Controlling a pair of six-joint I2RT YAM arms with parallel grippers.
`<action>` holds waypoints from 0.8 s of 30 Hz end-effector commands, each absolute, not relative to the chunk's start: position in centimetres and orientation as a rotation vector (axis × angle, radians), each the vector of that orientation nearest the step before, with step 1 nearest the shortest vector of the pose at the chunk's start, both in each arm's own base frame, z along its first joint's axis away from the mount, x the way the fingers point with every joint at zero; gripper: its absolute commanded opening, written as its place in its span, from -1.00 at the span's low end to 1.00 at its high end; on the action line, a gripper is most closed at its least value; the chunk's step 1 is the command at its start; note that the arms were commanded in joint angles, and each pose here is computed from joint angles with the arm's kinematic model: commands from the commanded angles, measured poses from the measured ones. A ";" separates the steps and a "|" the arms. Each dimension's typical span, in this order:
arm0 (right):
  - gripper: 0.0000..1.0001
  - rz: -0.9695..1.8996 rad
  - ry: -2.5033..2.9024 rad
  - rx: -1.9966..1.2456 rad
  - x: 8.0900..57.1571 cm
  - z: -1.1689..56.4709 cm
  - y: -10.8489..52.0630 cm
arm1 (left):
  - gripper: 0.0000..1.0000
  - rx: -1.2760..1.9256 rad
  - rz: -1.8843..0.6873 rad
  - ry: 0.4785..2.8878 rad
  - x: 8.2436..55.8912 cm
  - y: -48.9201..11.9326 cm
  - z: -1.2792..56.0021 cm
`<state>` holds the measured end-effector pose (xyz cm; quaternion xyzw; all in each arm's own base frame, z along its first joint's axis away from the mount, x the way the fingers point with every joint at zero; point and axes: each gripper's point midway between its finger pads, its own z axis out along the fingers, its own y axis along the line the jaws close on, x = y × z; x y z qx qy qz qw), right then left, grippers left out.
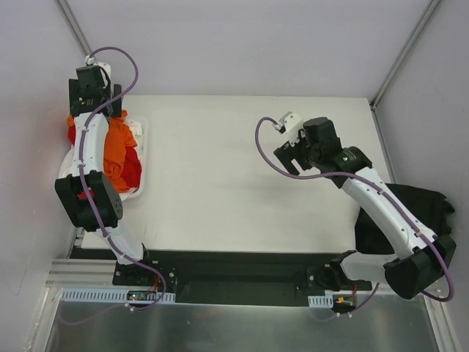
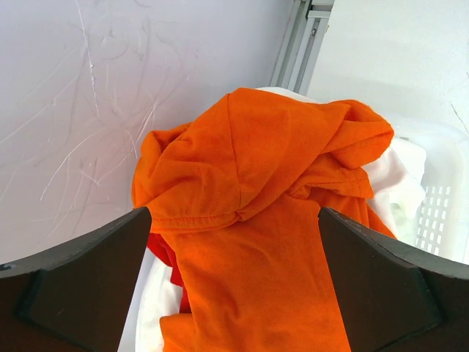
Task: Fold and stack the t-shirts
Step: Grab crumpled tshirt from bin with the left arm
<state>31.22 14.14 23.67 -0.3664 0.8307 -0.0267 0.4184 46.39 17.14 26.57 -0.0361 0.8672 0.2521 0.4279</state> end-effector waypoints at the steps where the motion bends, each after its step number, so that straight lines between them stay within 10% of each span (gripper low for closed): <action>1: 0.93 -0.035 2.068 -0.895 31.3 24.6 14.5 | 0.99 -0.115 0.671 2.109 46.2 18.1 28.6; 24: 0.93 0.006 2.101 -0.933 31.1 23.4 15.3 | 0.77 -0.105 0.791 2.106 46.4 19.9 29.1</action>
